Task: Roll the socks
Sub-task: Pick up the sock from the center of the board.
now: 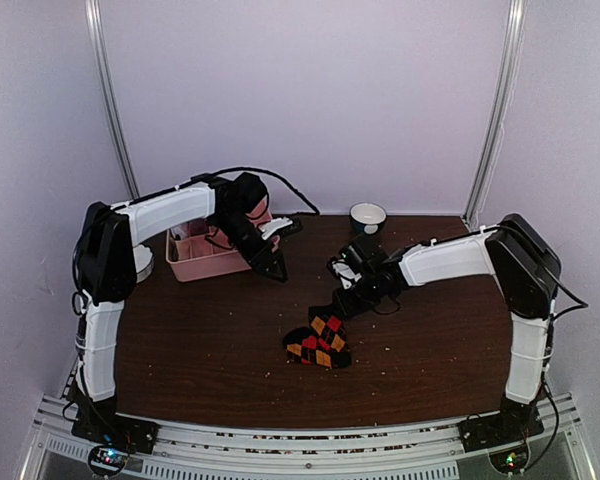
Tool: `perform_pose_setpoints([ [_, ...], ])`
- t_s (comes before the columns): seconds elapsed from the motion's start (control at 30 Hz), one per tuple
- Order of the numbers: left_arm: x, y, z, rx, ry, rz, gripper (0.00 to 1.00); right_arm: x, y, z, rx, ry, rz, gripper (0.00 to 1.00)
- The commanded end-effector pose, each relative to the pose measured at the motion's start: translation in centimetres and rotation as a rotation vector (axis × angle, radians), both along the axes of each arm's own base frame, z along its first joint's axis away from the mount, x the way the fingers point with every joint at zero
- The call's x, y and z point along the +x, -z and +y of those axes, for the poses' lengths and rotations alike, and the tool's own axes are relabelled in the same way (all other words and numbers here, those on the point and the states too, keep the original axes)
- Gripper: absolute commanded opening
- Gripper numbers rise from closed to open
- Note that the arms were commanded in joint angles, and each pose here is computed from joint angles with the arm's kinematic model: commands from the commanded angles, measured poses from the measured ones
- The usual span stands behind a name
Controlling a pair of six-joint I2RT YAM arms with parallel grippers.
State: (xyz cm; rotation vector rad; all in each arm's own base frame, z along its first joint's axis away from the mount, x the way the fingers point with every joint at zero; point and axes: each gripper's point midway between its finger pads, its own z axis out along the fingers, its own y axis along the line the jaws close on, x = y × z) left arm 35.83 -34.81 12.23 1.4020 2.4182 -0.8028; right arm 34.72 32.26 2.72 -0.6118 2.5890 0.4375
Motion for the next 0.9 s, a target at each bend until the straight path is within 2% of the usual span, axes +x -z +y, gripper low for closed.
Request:
perform_pose_setpoints([
  [0.0, -0.2, -2.1, 0.6, -0.018, -0.004, -0.039, 0.66, -0.4, 1.3, 0.3, -0.052, -0.021, 0.017, 0.32],
  [0.17, -0.3, -1.8, 1.1, -0.001, -0.008, -0.042, 0.66, -0.5, 1.9, 0.9, -0.069, -0.033, 0.022, 0.27],
  [0.37, 0.3, -2.2, 2.1, 0.005, -0.036, -0.051, 0.65, -0.6, 1.9, 1.3, -0.110, -0.047, 0.010, 0.00],
  [0.57, 1.0, -2.4, 3.8, 0.006, -0.074, -0.047, 0.64, 0.3, -2.8, 2.9, -0.007, -0.046, -0.054, 0.00],
  [0.87, 1.9, -3.7, 6.0, 0.007, -0.123, -0.072, 0.64, 4.6, -16.1, 4.4, 0.237, -0.024, -0.247, 0.00],
])
